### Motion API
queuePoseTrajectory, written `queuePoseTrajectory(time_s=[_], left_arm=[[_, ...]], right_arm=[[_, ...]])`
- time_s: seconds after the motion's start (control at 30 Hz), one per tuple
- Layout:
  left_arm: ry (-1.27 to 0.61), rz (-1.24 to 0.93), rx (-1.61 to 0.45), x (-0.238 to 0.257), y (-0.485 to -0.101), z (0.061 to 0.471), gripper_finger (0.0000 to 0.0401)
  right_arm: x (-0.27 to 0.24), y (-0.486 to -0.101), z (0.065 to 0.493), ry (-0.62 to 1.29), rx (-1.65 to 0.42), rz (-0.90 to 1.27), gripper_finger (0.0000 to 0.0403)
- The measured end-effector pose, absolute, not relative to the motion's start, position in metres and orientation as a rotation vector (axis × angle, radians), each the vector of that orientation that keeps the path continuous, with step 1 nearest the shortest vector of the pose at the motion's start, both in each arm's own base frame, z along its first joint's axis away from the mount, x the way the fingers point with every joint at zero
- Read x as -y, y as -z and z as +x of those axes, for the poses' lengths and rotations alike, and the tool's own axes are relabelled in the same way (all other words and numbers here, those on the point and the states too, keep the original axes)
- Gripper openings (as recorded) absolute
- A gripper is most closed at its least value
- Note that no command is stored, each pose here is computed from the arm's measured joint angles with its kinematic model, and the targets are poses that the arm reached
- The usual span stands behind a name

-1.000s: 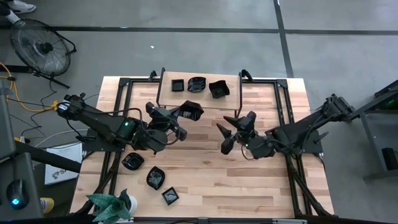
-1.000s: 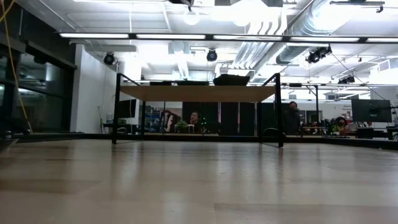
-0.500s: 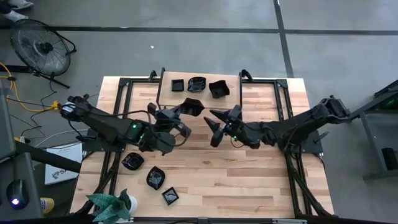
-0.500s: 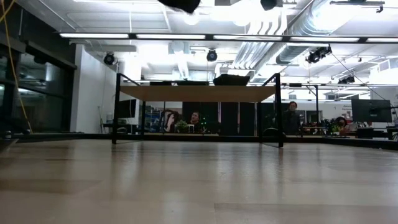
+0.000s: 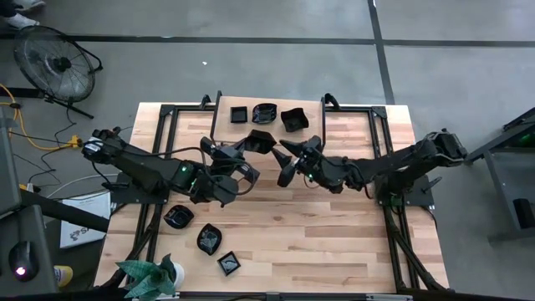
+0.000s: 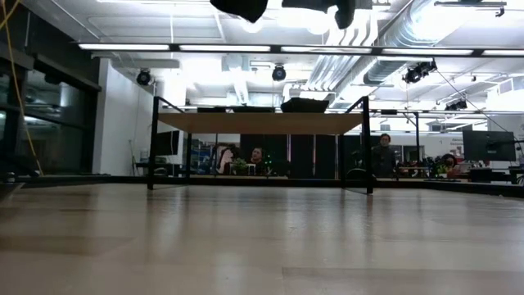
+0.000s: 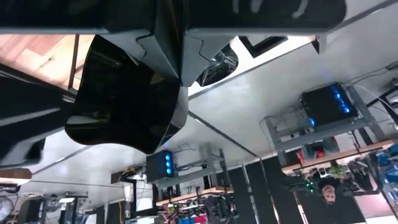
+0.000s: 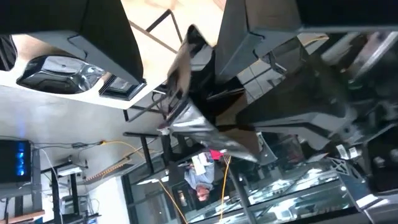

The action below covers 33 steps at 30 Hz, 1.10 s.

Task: Pick & Place Mini shaped plates
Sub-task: Stack the distorted square-shaped plate on the distorted square-shaped plate

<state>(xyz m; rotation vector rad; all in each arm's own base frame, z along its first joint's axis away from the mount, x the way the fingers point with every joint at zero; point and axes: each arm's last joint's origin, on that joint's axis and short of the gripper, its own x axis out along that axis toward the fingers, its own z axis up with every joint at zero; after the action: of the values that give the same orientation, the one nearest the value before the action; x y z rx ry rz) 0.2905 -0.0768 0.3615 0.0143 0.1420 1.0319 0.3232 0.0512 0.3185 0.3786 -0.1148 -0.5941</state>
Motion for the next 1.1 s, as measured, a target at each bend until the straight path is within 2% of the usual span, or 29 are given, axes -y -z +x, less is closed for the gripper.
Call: queuePoseTrajectory(time_s=[0.53,0.7,1.1], left_arm=[[-1.029,0.027,-0.156,0.077,-0.360,0.290,0.0000],[-1.024,0.025,-0.157,0.077,-0.360,0.290,0.0000],[-0.977,0.007,-0.177,0.077,-0.360,0.291,0.0000]], right_arm=[[-0.039,-0.308,0.337,0.577,0.128,0.426,0.0187],[-0.038,-0.307,0.337,0.584,0.130,0.431,0.0150],[-0.031,-0.309,0.338,0.555,0.137,0.438,0.0030]])
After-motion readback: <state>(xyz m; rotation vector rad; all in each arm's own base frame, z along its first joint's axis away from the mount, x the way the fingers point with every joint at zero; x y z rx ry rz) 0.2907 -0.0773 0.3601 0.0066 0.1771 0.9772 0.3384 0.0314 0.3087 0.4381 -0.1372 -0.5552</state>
